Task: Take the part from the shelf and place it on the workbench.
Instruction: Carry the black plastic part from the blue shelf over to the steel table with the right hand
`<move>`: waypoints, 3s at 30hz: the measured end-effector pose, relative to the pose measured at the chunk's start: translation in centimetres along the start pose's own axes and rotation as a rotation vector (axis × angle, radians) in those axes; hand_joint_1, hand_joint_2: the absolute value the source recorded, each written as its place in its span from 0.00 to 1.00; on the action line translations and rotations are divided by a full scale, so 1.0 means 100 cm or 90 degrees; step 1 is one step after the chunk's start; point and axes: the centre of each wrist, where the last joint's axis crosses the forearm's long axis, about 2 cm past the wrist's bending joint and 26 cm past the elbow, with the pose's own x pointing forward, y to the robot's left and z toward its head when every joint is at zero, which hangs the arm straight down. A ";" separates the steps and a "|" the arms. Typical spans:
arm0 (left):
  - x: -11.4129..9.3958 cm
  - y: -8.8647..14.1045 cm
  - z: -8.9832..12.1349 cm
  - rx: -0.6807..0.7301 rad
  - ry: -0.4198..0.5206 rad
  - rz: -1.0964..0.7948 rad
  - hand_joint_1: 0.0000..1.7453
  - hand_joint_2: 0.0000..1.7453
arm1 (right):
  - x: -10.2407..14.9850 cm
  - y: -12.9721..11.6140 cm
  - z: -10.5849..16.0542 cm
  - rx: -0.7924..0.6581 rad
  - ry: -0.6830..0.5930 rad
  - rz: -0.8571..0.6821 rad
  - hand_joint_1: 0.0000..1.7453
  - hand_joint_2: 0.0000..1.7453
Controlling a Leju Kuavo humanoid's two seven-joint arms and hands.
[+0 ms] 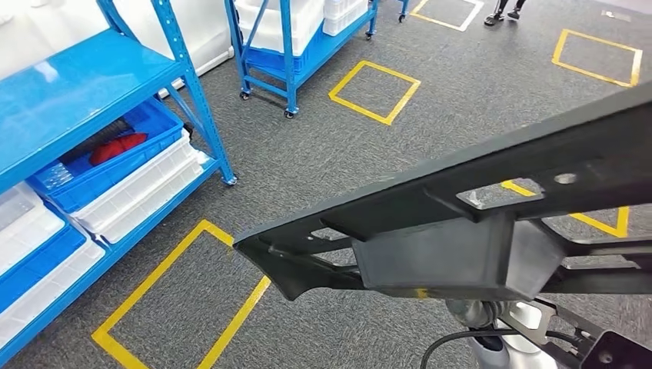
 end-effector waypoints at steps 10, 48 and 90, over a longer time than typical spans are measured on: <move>0.004 0.002 -0.002 -0.002 0.010 0.003 0.00 1.00 | -0.004 -0.012 0.011 -0.042 0.021 0.019 1.00 1.00; -0.011 -0.024 0.007 -0.032 0.050 -0.028 0.00 1.00 | -0.038 -0.025 0.035 -0.111 0.113 -0.034 1.00 1.00; -0.005 -0.012 0.003 -0.013 0.001 -0.012 0.00 1.00 | -0.051 -0.028 0.028 -0.114 0.089 -0.067 1.00 1.00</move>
